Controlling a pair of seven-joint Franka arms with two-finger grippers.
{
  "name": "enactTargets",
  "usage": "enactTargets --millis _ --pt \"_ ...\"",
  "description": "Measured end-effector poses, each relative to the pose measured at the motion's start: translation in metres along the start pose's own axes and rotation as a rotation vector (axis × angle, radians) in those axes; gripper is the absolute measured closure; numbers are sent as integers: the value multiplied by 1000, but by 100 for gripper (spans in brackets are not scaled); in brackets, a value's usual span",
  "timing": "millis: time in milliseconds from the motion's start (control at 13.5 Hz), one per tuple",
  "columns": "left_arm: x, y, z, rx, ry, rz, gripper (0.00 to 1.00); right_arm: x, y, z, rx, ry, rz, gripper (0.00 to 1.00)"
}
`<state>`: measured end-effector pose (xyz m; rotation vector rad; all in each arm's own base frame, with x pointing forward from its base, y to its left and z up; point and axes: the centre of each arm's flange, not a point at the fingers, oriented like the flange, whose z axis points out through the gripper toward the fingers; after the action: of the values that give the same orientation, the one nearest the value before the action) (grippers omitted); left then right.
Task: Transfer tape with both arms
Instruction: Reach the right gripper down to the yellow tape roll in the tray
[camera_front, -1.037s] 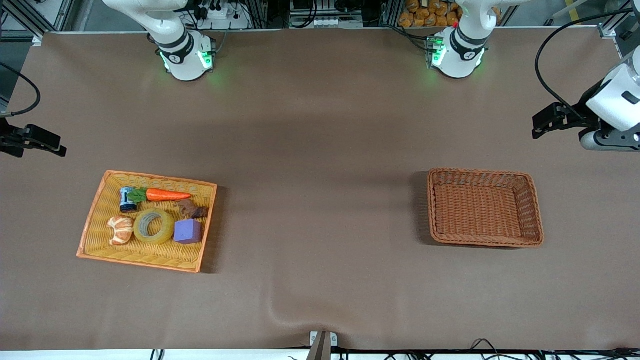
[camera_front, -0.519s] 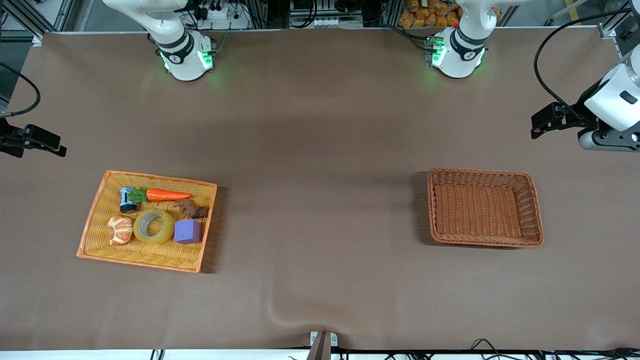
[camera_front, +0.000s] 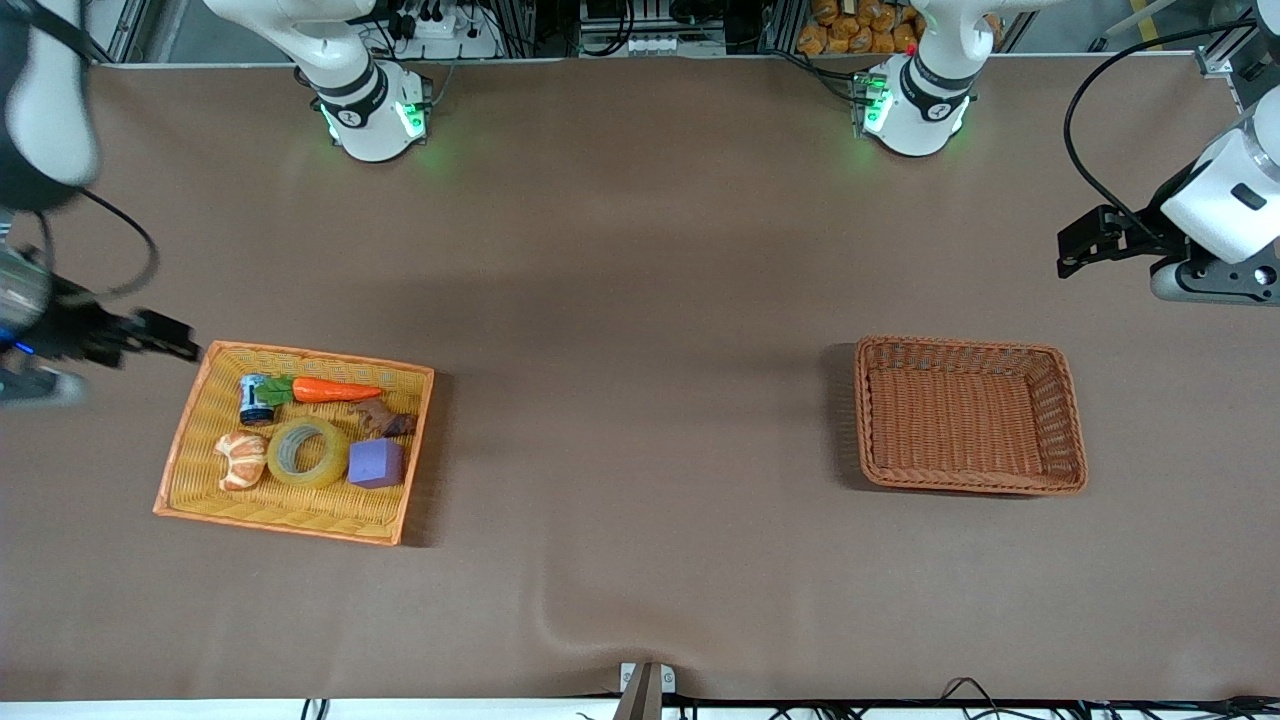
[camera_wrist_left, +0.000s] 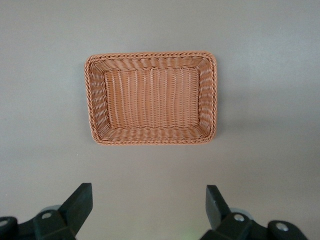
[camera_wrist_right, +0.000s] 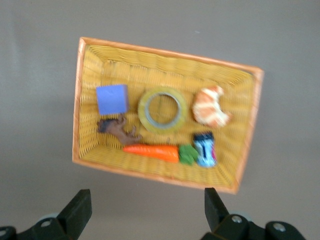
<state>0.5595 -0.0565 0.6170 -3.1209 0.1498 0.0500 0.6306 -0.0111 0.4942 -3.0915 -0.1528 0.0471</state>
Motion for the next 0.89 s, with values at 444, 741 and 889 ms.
enactTargets --millis 444,741,889 --pt "6 3 10 -3 -15 7 0 52 -18 165 -22 -62 -248 0" --pt "7 4 11 -3 -15 8 0 53 -11 232 -13 -143 -303 9" --pt "7 4 10 -3 -14 8 0 48 -9 260 5 -179 -299 13"
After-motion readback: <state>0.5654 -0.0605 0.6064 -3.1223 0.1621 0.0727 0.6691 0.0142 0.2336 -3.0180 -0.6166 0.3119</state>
